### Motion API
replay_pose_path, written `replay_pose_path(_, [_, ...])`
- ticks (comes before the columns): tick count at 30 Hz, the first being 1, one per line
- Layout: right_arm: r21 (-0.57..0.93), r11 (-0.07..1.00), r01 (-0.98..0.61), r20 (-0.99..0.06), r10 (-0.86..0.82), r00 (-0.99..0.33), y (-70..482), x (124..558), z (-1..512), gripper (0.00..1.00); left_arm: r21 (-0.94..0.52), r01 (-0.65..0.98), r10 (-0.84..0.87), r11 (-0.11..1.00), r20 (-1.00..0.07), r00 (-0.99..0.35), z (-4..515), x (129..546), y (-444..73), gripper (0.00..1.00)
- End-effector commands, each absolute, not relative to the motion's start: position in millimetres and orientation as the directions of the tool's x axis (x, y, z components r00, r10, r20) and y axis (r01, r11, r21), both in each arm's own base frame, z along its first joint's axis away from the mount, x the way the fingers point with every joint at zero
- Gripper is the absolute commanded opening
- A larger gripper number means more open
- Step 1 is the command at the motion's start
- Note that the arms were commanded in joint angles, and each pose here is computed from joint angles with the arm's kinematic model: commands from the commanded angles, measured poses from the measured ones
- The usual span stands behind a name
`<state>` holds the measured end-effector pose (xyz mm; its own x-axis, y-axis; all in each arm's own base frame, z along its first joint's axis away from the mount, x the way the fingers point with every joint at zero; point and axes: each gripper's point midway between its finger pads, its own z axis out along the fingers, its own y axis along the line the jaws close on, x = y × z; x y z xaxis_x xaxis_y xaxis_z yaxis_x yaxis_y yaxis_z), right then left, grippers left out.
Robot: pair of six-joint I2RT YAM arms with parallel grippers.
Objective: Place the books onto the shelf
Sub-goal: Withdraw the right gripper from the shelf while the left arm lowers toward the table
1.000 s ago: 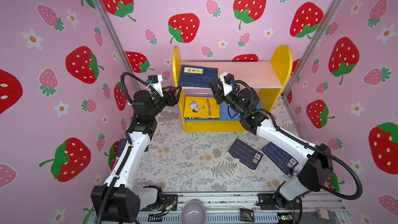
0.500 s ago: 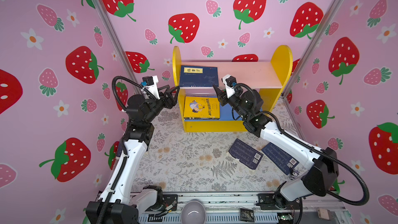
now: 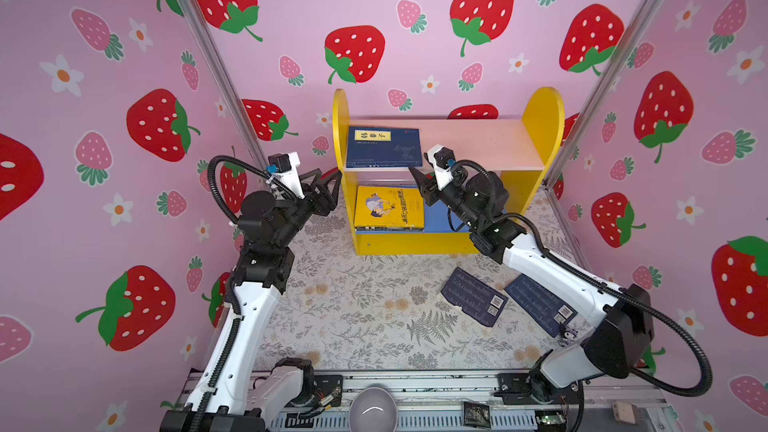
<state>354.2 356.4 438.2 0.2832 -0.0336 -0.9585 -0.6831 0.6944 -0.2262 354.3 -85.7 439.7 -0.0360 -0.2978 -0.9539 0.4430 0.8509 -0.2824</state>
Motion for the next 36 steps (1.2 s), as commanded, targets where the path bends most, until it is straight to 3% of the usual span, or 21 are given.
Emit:
replay_pose_path(1, [-0.206, 0.649, -0.732, -0.974, -0.066, 0.216, 360, 351, 416, 0.54, -0.266, 0.384, -0.284, 0.884, -0.959, -0.011, 439, 349, -74, 0.68])
replay_pose_path(3, [-0.193, 0.641, -0.743, -0.976, -0.051, 0.21, 356, 344, 418, 0.58, -0.298, 0.3, -0.302, 0.906, -0.953, -0.035, 430, 349, -61, 0.72])
replay_pose_path(7, [-0.142, 0.619, -0.772, -0.987, -0.027, 0.16, 344, 324, 407, 0.63, -0.384, -0.072, -0.39, 0.92, -0.917, -0.089, 387, 343, -3, 0.84])
replay_pose_path(11, [-0.08, 0.594, -0.8, -0.997, -0.03, 0.077, 331, 302, 381, 0.68, -0.375, -0.491, -0.472, 0.787, -0.877, -0.086, 321, 314, 65, 0.96])
replay_pose_path(15, [-0.012, 0.6, -0.8, -1.0, -0.025, -0.004, 317, 285, 353, 0.71, -0.361, -0.694, -0.585, 0.623, -0.804, -0.107, 262, 291, 106, 1.0])
replay_pose_path(20, [0.076, 0.607, -0.791, -0.996, 0.009, -0.089, 305, 273, 326, 0.73, -0.369, -0.818, -0.72, 0.441, -0.689, -0.078, 192, 282, 141, 0.99])
replay_pose_path(25, [0.085, 0.622, -0.779, -0.994, 0.004, -0.106, 299, 271, 316, 0.74, -0.405, -0.87, -0.859, 0.281, -0.51, -0.04, 135, 285, 171, 1.0])
replay_pose_path(30, [0.081, 0.641, -0.763, -0.995, 0.003, -0.103, 297, 275, 316, 0.74, -0.429, -0.888, -0.899, 0.164, -0.436, 0.045, 99, 276, 178, 1.0])
replay_pose_path(36, [0.089, 0.628, -0.773, -0.993, -0.005, -0.119, 304, 279, 312, 0.74, -0.478, -0.874, -0.949, 0.085, -0.306, 0.075, 59, 275, 176, 0.86])
